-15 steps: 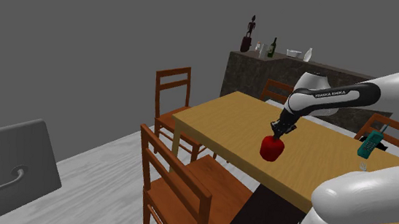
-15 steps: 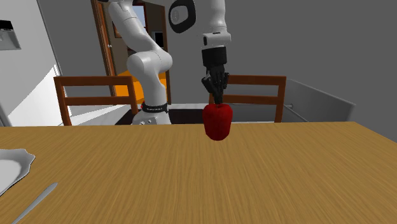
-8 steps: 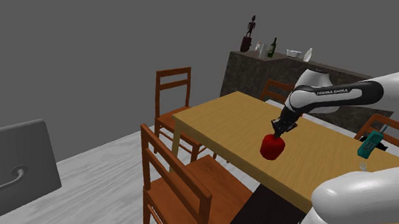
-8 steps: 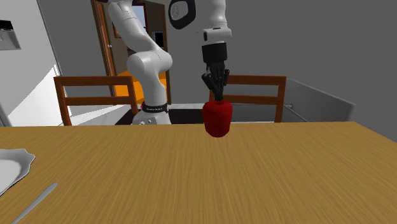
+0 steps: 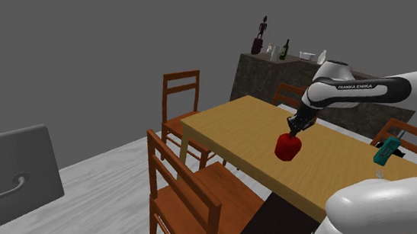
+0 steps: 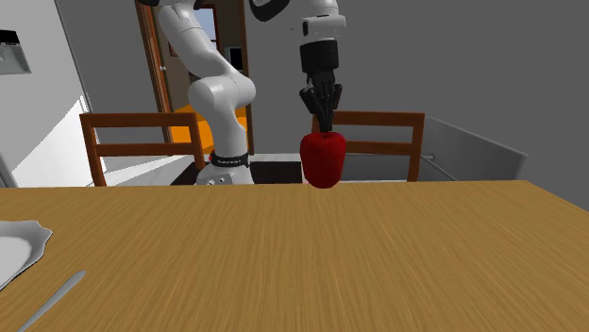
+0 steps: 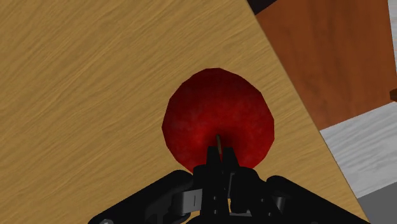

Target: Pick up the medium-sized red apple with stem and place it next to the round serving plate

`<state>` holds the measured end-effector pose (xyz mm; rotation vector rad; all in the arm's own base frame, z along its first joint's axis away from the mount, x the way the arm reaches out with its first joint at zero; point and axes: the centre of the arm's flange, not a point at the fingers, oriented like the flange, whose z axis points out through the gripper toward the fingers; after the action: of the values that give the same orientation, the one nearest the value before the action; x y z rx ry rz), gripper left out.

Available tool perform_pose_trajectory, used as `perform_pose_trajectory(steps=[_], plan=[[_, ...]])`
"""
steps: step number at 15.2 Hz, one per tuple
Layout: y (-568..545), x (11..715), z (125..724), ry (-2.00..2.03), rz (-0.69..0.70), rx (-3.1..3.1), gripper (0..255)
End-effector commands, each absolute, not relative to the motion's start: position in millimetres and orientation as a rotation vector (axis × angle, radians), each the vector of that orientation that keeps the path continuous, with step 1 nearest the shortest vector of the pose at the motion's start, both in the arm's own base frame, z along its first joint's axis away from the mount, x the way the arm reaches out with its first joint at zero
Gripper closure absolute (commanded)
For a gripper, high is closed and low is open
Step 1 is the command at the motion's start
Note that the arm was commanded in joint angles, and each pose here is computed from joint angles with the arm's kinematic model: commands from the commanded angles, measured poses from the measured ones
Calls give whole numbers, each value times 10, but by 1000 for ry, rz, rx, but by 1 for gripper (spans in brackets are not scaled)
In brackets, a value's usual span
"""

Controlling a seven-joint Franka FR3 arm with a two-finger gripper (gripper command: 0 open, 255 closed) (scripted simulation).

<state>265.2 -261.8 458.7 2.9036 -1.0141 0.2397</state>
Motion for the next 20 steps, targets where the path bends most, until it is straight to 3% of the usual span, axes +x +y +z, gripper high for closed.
perform_pose_trajectory(steps=[1,20], plan=[[-2612,2646,4700,-1014,239,2904,255],[-2612,2646,5704,-1014,239,2904,255]])
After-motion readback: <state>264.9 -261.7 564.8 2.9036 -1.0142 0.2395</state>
